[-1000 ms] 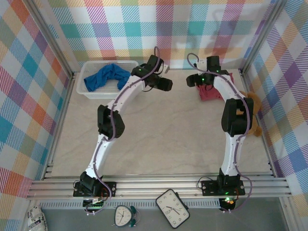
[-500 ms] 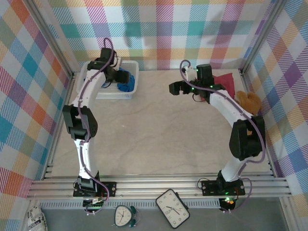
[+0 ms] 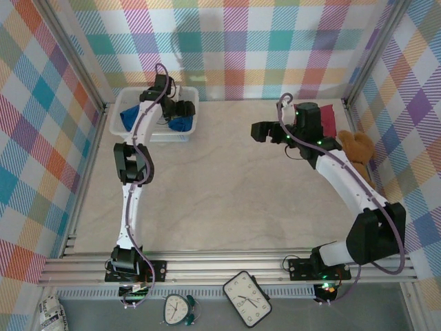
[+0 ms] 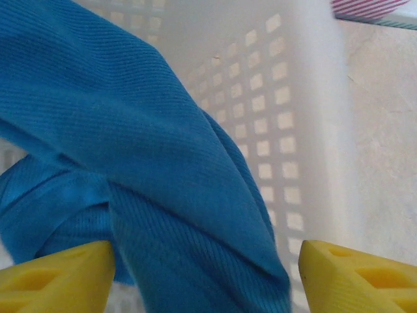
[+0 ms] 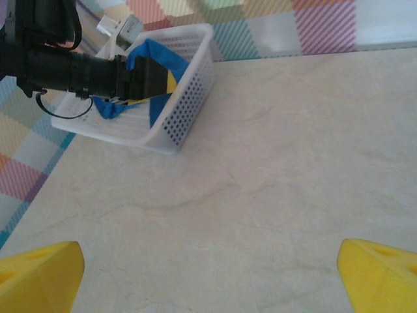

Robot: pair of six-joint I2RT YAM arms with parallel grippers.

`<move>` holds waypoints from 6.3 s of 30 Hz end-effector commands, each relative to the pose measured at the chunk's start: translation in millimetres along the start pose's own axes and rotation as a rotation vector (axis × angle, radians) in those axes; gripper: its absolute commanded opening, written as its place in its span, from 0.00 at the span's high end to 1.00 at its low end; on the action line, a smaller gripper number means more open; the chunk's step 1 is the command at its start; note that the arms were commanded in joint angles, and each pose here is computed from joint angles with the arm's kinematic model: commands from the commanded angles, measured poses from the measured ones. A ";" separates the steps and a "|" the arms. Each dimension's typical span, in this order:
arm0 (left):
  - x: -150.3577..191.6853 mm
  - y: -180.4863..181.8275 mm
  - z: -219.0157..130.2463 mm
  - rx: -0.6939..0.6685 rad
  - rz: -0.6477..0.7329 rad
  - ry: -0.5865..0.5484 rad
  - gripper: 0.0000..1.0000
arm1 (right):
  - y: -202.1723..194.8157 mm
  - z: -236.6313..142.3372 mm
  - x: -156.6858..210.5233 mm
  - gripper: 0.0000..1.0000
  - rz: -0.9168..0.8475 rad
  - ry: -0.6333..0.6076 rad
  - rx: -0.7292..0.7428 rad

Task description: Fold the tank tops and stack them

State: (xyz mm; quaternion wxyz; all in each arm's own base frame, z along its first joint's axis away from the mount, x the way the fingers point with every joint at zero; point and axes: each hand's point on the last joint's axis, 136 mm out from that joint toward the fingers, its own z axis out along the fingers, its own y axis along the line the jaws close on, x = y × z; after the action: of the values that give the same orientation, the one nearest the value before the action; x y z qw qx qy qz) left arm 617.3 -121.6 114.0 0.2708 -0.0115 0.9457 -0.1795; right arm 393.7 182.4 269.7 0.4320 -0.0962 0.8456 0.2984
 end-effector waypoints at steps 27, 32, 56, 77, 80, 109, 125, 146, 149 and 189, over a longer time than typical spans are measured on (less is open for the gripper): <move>-60.2 -78.2 -237.1 0.112 0.055 -0.306 1.00 | 5.5 -3.3 18.6 0.01 0.150 0.065 -0.180; -51.2 -125.2 -329.5 0.161 0.132 -0.437 1.00 | 12.6 -3.2 12.8 0.01 0.119 0.046 -0.208; 156.3 -253.9 -282.7 0.600 -0.340 -0.130 0.96 | 46.9 -59.7 102.5 0.06 -0.168 0.015 -0.211; 234.4 -62.9 -137.4 -0.073 -0.333 0.118 0.48 | 30.2 14.5 236.4 0.31 -0.083 0.408 0.012; 239.1 -65.6 -150.1 -0.065 -0.279 0.134 0.43 | 28.3 25.2 236.7 0.35 -0.052 0.421 0.031; 317.6 -56.7 -101.2 -0.066 -0.306 0.216 0.55 | 22.3 63.6 273.9 0.69 0.095 0.566 0.049; 275.3 -63.4 -149.5 -0.101 -0.185 0.156 1.00 | 40.1 43.5 228.2 1.00 -0.008 0.468 0.004; 176.3 -100.7 -382.2 -0.080 0.031 -0.200 1.00 | 188.9 -76.2 61.0 1.00 -0.386 0.100 -0.410; 168.3 -92.4 -422.3 -0.116 0.042 -0.300 1.00 | 225.6 -92.7 54.9 1.00 -0.445 0.072 -0.486; 76.4 -244.1 -67.8 0.221 0.131 0.078 0.56 | -137.4 -1.9 93.5 1.00 0.156 0.237 0.377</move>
State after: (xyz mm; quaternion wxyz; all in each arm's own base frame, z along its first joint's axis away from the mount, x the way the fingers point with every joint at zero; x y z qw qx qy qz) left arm 492.8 -344.8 158.7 0.1895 0.0838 0.9447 -0.2541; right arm 367.3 83.9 125.2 0.2908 0.0339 0.9437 0.1542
